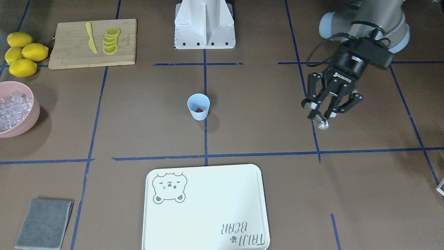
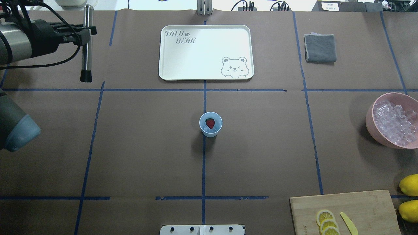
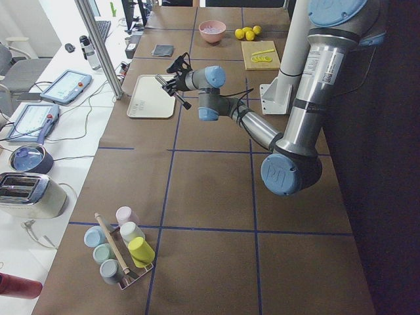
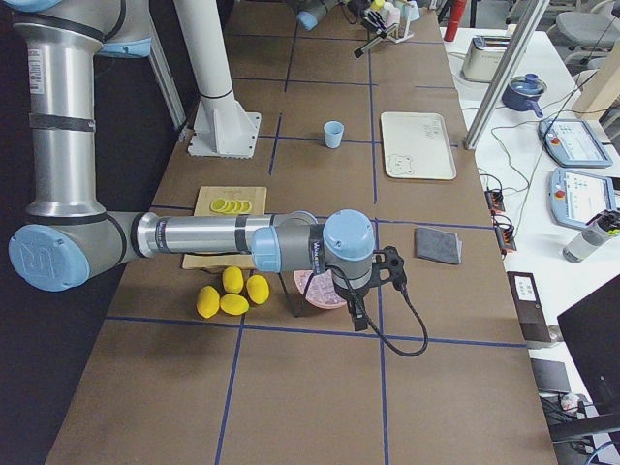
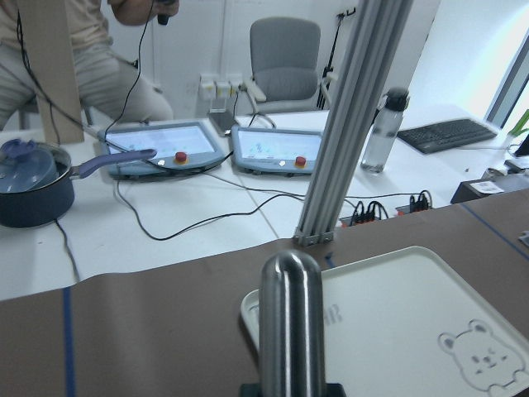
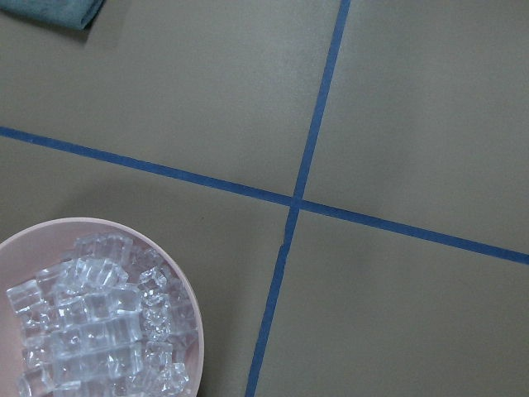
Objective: Mash ice and strawberries in cup
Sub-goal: 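Lift the pestle with the left gripper and carry it over the cup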
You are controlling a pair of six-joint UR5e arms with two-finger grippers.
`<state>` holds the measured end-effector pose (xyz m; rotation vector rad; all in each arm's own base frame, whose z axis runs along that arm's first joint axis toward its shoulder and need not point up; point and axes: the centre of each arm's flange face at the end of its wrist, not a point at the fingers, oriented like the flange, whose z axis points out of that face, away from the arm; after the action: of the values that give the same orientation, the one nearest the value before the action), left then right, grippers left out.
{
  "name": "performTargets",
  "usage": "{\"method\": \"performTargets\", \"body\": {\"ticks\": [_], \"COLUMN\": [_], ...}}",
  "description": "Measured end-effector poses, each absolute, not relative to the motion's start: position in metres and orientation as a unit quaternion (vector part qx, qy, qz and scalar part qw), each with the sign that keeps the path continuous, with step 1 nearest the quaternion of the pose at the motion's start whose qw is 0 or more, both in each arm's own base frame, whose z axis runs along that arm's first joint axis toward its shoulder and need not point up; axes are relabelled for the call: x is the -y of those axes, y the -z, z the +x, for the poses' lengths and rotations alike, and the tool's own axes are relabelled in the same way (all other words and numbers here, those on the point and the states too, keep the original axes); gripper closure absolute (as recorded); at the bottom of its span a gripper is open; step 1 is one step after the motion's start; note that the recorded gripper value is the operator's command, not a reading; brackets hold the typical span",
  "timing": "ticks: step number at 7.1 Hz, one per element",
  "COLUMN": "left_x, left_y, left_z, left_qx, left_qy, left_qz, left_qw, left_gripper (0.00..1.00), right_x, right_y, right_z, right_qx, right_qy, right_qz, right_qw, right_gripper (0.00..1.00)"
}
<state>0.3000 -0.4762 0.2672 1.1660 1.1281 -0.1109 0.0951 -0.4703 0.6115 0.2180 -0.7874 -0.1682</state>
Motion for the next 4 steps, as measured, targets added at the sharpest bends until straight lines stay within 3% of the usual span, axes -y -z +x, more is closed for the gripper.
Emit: {"method": "performTargets", "body": {"ticks": [4], "left_x": [0.404], "left_y": [-0.220], "left_z": [0.388], "left_qx": [-0.581], "left_qy": [0.133], "left_qz": [0.585], "left_qw": [0.549], "left_gripper": [1.00], "right_x": [0.469], "right_y": [-0.609], "right_z": [0.095], "right_qx": [0.382], "right_qy": [0.083], "right_qz": [0.108], "right_qw": [0.914], "right_gripper": [0.01]}}
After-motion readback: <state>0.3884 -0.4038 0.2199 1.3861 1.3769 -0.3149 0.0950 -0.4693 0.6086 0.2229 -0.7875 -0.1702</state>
